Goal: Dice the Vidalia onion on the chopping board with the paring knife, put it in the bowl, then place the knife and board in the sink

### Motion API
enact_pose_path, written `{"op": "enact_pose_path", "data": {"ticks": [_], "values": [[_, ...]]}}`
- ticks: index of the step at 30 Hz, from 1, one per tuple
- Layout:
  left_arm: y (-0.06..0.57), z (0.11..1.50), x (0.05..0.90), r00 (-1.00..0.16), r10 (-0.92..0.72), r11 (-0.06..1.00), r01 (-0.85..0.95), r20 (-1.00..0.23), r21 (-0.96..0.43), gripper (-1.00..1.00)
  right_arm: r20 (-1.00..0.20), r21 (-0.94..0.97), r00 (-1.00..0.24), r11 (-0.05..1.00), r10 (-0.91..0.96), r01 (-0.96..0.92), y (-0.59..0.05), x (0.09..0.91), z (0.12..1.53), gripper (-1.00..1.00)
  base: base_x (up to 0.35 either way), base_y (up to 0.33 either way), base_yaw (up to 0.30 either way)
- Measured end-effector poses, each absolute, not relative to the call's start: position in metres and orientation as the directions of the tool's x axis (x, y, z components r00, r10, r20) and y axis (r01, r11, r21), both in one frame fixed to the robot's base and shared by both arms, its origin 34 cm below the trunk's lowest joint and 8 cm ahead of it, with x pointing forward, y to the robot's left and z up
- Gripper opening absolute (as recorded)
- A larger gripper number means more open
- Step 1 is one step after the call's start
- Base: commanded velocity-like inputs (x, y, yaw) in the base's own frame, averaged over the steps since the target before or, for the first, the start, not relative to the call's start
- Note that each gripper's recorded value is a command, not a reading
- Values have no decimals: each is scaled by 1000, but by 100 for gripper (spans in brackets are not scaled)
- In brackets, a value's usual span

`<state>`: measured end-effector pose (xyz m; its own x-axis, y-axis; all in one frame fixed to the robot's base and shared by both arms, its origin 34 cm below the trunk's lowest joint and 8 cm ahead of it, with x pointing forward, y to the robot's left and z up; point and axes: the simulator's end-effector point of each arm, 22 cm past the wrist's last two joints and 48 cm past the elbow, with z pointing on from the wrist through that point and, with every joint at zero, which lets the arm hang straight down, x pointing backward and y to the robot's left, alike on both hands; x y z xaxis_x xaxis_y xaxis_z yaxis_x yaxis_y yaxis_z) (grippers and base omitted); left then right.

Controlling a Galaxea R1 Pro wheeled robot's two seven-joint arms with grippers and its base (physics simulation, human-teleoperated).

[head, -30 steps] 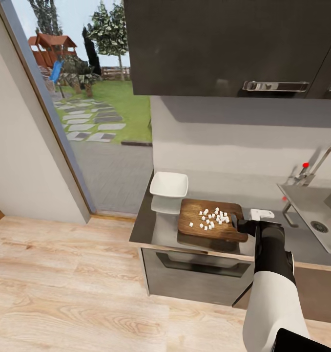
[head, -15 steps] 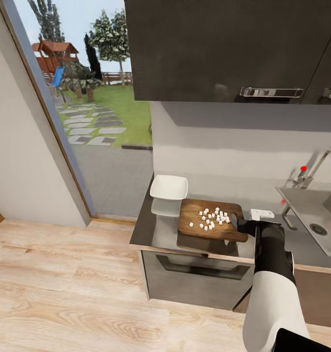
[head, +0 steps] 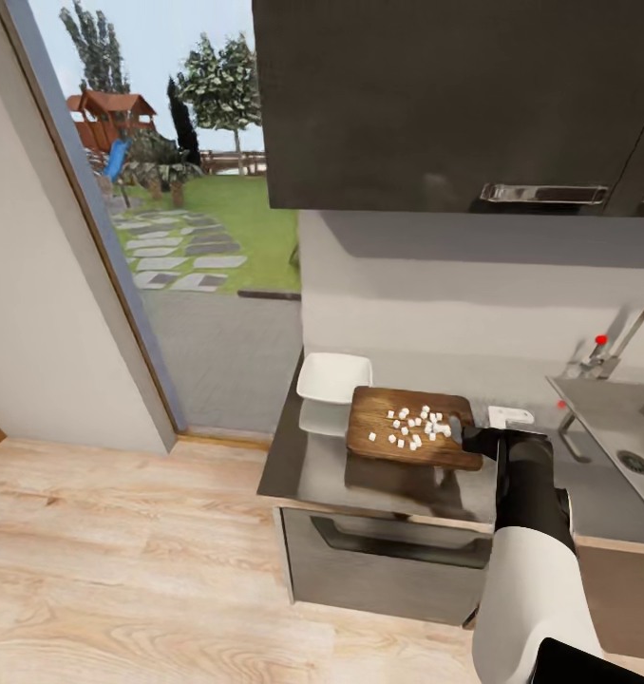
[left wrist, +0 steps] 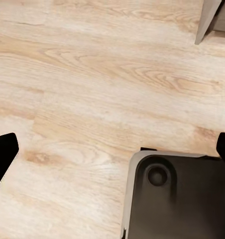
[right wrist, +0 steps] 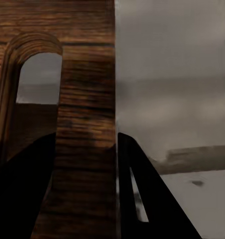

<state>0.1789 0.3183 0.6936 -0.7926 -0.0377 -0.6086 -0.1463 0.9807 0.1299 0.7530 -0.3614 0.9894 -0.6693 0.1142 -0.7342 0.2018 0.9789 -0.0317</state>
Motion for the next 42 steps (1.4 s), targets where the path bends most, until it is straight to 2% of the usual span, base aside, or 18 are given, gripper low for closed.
{"op": "enact_pose_path", "data": {"ticks": [23,32,42], "values": [[318,696,191,-770,-38,981,-151,-636,125,100,-755,-27,-645,979,114,204,-362,753,1012,-100,270,126,0],[318,697,195,-762,-37,981,-151,-646,122,100,-764,-23,-635,978,115,205,-362,753,1020,-100,-84,-226,0],[318,698,200,-752,-37,981,-153,-659,120,100,-753,-8,-644,977,136,215,-361,748,1025,-100,-174,-24,0]]}}
